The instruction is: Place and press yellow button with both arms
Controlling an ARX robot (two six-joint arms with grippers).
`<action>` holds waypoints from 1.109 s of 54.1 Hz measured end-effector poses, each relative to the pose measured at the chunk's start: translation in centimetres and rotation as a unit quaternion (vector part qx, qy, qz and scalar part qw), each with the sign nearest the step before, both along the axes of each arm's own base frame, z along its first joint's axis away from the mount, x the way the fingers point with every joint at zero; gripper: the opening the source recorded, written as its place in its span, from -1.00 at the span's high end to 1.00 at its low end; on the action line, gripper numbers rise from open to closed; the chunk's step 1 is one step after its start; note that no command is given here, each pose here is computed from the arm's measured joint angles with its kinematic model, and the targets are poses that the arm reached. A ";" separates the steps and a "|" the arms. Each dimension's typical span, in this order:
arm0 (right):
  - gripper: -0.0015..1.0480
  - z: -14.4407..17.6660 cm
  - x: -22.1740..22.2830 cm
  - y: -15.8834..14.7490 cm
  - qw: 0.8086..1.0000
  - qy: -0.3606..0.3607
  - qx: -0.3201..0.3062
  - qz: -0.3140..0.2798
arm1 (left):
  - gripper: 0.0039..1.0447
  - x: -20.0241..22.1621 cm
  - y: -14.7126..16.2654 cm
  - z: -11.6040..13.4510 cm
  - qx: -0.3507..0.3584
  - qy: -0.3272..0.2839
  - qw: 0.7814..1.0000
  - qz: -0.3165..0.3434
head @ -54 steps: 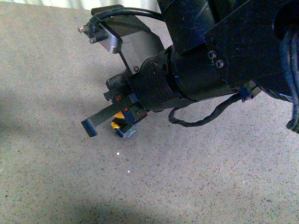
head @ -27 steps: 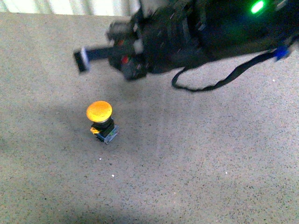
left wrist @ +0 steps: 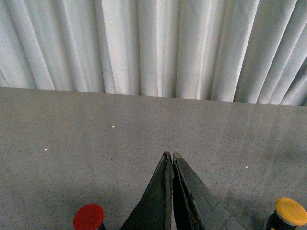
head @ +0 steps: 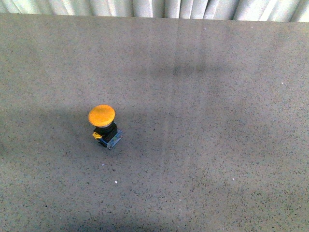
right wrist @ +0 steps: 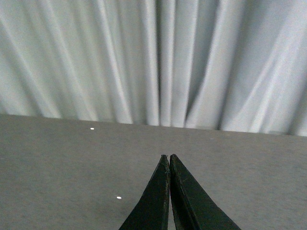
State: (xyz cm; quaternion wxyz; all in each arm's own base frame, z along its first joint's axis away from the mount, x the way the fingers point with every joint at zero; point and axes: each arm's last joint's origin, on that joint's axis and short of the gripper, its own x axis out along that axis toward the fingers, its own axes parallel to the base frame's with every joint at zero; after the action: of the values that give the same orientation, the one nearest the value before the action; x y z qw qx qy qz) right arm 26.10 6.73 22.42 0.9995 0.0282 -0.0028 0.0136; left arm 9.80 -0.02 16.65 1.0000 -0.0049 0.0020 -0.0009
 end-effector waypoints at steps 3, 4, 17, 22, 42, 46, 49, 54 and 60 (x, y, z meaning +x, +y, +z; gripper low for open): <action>0.97 -0.9 -1.4 -1.2 1.000 0.002 -0.012 -0.013 | 0.98 0.0 0.0 0.0 0.000 0.000 1.000 0.000; 0.97 -1.3 -1.9 -1.5 1.000 0.004 -0.015 -0.012 | 0.98 0.0 0.0 0.0 0.000 0.000 1.000 0.000; 0.97 -3.4 -6.2 -4.1 1.000 0.006 -0.025 -0.010 | 0.98 0.0 0.0 0.0 0.000 0.000 1.000 0.000; 0.97 -3.7 -7.1 -4.5 1.000 0.007 -0.026 -0.010 | 0.98 0.0 0.0 0.0 0.000 0.000 1.000 0.000; 0.97 -5.2 -11.0 -6.7 1.000 0.009 -0.025 -0.014 | 0.98 0.0 0.0 0.0 0.000 0.000 1.000 0.000; 0.97 -6.0 -11.6 -6.7 1.000 0.007 -0.026 -0.012 | 0.98 0.0 0.0 0.0 0.000 0.000 1.000 0.000; 0.97 -5.9 -11.8 -6.7 1.000 0.008 -0.026 -0.013 | 0.98 0.0 0.0 0.0 0.000 0.000 1.000 0.000; 0.97 -5.6 -12.3 -6.7 1.000 0.001 -0.025 -0.013 | 0.98 0.0 0.0 0.0 0.000 0.000 1.000 0.000; 0.97 -5.4 -12.7 -6.7 1.000 -0.002 -0.025 -0.014 | 0.98 0.0 0.0 0.0 0.000 0.000 1.000 0.000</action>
State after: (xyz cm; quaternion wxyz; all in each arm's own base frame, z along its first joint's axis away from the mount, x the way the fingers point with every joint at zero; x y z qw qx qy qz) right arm 13.35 0.02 16.99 1.0000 0.0028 -0.0047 0.0002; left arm 9.80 -0.02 16.65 1.0000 -0.0049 0.0020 -0.0009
